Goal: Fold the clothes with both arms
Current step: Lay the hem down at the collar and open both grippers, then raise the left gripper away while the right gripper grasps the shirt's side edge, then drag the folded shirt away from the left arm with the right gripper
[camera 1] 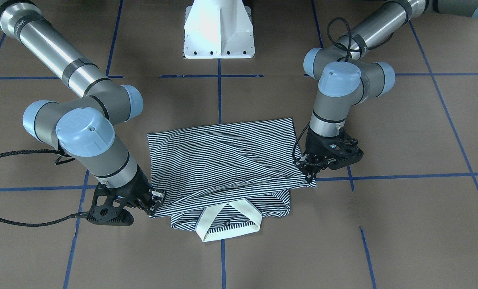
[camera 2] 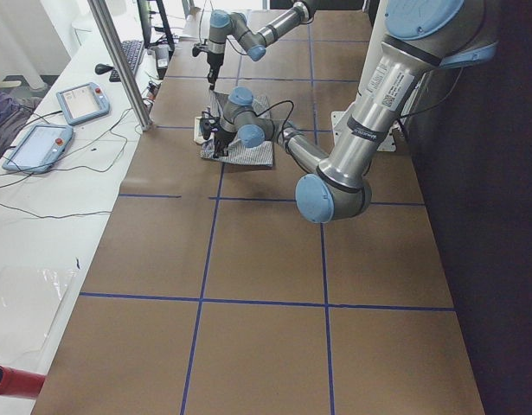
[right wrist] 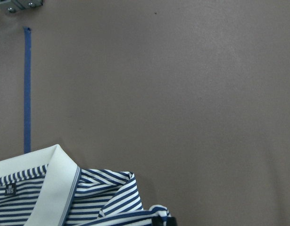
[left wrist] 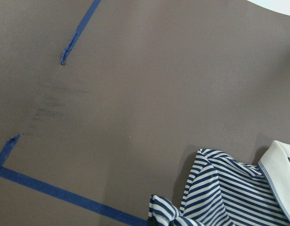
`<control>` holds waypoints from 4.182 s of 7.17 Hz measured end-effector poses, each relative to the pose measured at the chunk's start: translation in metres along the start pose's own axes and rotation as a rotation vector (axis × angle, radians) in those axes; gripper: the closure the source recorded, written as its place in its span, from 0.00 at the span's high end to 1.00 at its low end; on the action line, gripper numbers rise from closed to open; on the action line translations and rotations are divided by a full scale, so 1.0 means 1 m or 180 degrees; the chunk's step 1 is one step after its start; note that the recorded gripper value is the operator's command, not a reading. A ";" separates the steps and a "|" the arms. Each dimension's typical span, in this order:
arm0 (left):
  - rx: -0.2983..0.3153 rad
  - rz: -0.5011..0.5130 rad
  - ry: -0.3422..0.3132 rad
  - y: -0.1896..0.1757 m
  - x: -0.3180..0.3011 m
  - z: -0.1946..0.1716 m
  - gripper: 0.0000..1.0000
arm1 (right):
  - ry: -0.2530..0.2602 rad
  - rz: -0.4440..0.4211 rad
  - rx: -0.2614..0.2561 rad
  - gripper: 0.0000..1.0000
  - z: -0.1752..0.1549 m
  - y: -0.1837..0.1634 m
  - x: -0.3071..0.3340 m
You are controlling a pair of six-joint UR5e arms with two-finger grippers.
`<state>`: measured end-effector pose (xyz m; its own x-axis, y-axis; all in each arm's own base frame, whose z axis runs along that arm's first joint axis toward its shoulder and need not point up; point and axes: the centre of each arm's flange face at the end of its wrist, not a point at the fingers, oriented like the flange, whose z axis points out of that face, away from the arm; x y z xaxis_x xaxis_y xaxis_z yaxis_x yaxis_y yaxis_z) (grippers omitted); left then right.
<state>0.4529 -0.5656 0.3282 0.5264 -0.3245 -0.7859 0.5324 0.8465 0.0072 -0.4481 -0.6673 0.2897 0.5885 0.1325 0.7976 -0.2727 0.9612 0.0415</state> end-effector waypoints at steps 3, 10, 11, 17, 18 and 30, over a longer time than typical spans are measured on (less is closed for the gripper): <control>0.0008 -0.0001 0.0037 -0.001 0.003 0.004 0.00 | 0.0026 0.0033 0.0026 0.00 0.000 -0.013 0.000; 0.0030 0.0002 0.0115 -0.008 0.019 -0.006 1.00 | -0.0087 -0.0162 0.0057 1.00 0.015 0.004 0.006; 0.0055 0.0000 0.0109 -0.019 0.016 -0.009 1.00 | -0.0131 -0.0192 0.0052 1.00 0.012 0.009 0.012; -0.0110 0.0100 0.0292 -0.027 0.023 -0.050 1.00 | -0.0242 -0.0367 -0.0238 0.98 -0.009 0.191 0.094; -0.0108 0.0096 0.0308 -0.026 0.024 -0.056 1.00 | -0.0159 -0.0423 -0.0282 0.88 0.002 0.214 0.089; -0.0096 0.0101 0.0358 -0.025 0.029 -0.068 1.00 | -0.0080 -0.0607 -0.0510 0.00 -0.033 0.289 0.128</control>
<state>0.4094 -0.5672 0.2633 0.4642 -0.2494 -0.8499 0.4956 0.8684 0.0159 -0.4261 -0.3641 0.3838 0.5981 -0.0590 0.7992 -0.0332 0.9946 0.0983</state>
